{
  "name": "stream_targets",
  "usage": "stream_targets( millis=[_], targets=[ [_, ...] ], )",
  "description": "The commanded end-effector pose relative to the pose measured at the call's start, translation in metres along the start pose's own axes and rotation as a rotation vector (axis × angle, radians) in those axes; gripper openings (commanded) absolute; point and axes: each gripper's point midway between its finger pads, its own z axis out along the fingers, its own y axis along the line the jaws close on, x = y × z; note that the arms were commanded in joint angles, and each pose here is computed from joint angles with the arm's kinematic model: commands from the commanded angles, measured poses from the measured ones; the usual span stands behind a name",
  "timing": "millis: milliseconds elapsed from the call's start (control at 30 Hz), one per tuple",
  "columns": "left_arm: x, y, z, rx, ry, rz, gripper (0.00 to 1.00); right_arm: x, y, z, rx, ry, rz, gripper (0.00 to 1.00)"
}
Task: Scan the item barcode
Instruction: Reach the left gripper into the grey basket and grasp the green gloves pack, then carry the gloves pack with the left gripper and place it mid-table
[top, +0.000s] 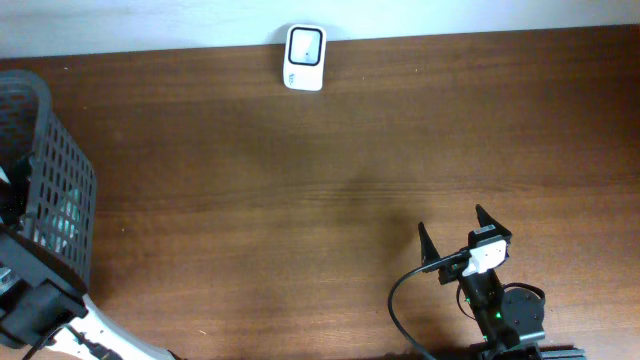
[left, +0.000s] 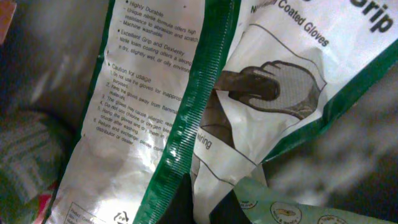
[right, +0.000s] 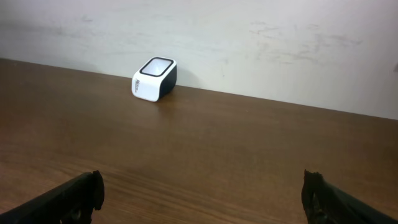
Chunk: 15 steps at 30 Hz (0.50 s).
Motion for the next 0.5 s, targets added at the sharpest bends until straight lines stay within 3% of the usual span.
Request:
stream_targets(
  millis=[0,67,100,200,233,367,467],
  targets=[
    [-0.020,0.008,-0.044,-0.003,-0.089,-0.084,0.00,0.002,0.000,0.000,0.001,0.000,0.008,0.98],
    [-0.036,0.014,-0.087,0.002,-0.189,-0.133,0.00,0.002,0.000,0.000,0.001,0.000,0.008,0.98],
    [-0.048,0.021,-0.135,0.015,-0.304,-0.189,0.00,0.002,0.000,0.000,0.001,0.000,0.008,0.98],
    [-0.055,0.013,-0.211,0.126,-0.484,-0.190,0.00,0.002,0.000,0.000,0.001,0.000,0.008,0.98],
    [-0.050,0.004,-0.252,0.189,-0.576,-0.172,0.00,0.002,0.000,0.000,0.001,0.000,0.008,0.98],
    [-0.022,-0.029,-0.331,0.295,-0.732,-0.090,0.00,0.002,0.000,0.000,0.001,0.000,0.008,0.98],
    [0.013,-0.094,-0.374,0.441,-0.776,0.073,0.00,0.002,0.000,0.000,0.001,0.000,0.008,0.98]
  ],
)
